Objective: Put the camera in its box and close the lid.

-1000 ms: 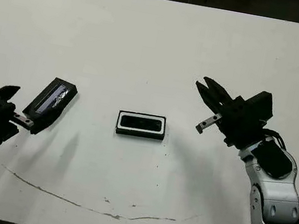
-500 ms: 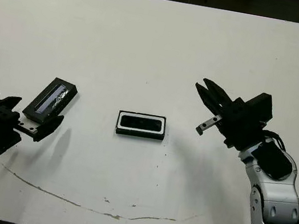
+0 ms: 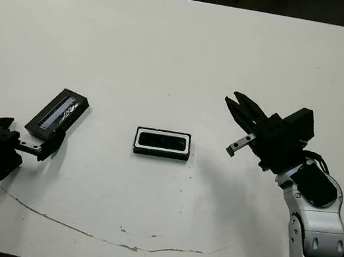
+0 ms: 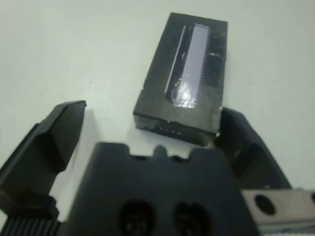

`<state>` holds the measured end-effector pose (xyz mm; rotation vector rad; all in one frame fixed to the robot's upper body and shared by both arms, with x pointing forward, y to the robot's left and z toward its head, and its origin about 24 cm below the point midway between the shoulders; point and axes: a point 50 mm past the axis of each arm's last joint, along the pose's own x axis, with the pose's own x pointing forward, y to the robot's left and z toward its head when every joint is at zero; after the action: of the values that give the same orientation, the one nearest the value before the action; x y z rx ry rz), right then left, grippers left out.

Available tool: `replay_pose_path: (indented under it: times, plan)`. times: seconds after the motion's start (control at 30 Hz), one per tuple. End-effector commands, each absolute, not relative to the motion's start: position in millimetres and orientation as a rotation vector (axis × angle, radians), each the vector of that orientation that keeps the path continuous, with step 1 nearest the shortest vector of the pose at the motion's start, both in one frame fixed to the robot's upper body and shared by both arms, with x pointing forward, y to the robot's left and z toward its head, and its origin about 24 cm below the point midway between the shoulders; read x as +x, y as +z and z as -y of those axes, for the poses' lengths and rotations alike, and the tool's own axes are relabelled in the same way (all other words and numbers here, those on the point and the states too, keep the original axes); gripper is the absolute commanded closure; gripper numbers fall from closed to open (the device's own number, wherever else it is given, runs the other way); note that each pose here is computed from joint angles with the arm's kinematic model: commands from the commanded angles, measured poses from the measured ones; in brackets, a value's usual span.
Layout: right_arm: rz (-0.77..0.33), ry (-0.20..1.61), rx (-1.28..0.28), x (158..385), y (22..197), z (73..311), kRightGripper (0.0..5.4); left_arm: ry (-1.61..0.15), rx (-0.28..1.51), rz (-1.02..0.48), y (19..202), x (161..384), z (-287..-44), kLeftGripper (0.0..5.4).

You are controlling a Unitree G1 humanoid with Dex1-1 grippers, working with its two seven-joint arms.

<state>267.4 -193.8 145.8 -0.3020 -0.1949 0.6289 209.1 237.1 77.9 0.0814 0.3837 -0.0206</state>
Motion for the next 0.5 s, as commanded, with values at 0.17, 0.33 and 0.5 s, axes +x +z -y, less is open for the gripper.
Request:
replay_pose_path:
  times: [0.17,0.33,0.5]
  plan:
    - [0.165,0.635,-0.295,264.2,139.7,199.1,5.4,-0.005,0.089,-0.463,66.0,208.2,-244.5,0.01]
    - [0.163,0.638,-0.289,263.5,139.0,199.9,5.4,-0.045,0.12,-0.46,63.8,210.0,-246.2,0.01]
    - [0.158,0.637,-0.282,263.4,138.2,200.0,5.4,-0.111,0.145,-0.438,63.5,215.0,-246.6,0.01]
